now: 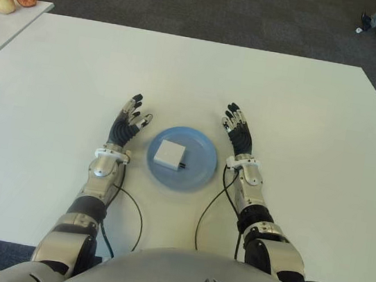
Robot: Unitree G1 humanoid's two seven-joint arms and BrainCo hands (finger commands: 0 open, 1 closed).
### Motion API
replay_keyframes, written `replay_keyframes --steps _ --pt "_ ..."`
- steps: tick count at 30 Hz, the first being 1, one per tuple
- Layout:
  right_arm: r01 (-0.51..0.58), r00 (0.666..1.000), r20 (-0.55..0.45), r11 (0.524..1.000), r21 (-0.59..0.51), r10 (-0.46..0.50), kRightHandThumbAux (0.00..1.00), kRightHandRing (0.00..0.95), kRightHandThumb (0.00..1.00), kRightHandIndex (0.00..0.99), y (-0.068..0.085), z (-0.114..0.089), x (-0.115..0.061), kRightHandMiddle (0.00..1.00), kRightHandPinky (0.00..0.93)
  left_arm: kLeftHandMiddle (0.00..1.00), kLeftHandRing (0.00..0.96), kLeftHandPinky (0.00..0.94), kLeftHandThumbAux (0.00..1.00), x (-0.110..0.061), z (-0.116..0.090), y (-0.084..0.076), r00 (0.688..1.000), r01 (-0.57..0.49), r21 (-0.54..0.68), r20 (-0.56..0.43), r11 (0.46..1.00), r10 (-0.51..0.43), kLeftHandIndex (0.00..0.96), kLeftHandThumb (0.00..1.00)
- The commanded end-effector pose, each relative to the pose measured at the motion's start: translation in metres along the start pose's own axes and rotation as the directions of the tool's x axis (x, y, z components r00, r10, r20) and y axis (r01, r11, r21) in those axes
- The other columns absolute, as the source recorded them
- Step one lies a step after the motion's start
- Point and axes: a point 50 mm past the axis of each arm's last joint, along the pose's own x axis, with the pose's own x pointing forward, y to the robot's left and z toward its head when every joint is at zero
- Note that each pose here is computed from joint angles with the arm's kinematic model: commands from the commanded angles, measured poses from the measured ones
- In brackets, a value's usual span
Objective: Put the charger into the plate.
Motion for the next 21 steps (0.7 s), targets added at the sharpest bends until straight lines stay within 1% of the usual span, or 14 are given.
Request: replay_keyframes --steps 1,9,21 --pt "0.029 0.992 -0.125 0.999 0.023 -0.025 0.644 0.0 0.02 0.0 -0.001 -0.026 -0.0188 0.012 0.0 0.0 0.0 0.0 0.584 -0.0145 -0.0213 -0.0097 0.993 0.027 -0.037 -0.117 0.999 -0.031 0.0 0.0" --pt "0.031 0.992 -0.126 0.999 0.021 -0.028 0.647 0.0 0.016 0.0 -0.0008 -0.0262 -0.0194 0.013 0.0 0.0 0.0 0.0 0.591 -0.0131 -0.0226 -0.0111 0.99 0.043 -0.035 -0.137 0.998 -0.047 0.0 0.0" --pt "0.04 0.991 -0.127 0.999 0.017 -0.037 0.641 0.0 0.012 0.0 -0.0021 -0.0268 -0.0203 0.015 0.0 0.001 0.0 0.0 0.59 -0.0096 -0.0247 -0.0129 0.984 0.044 -0.072 -0.172 0.996 -0.056 0.0 0.0"
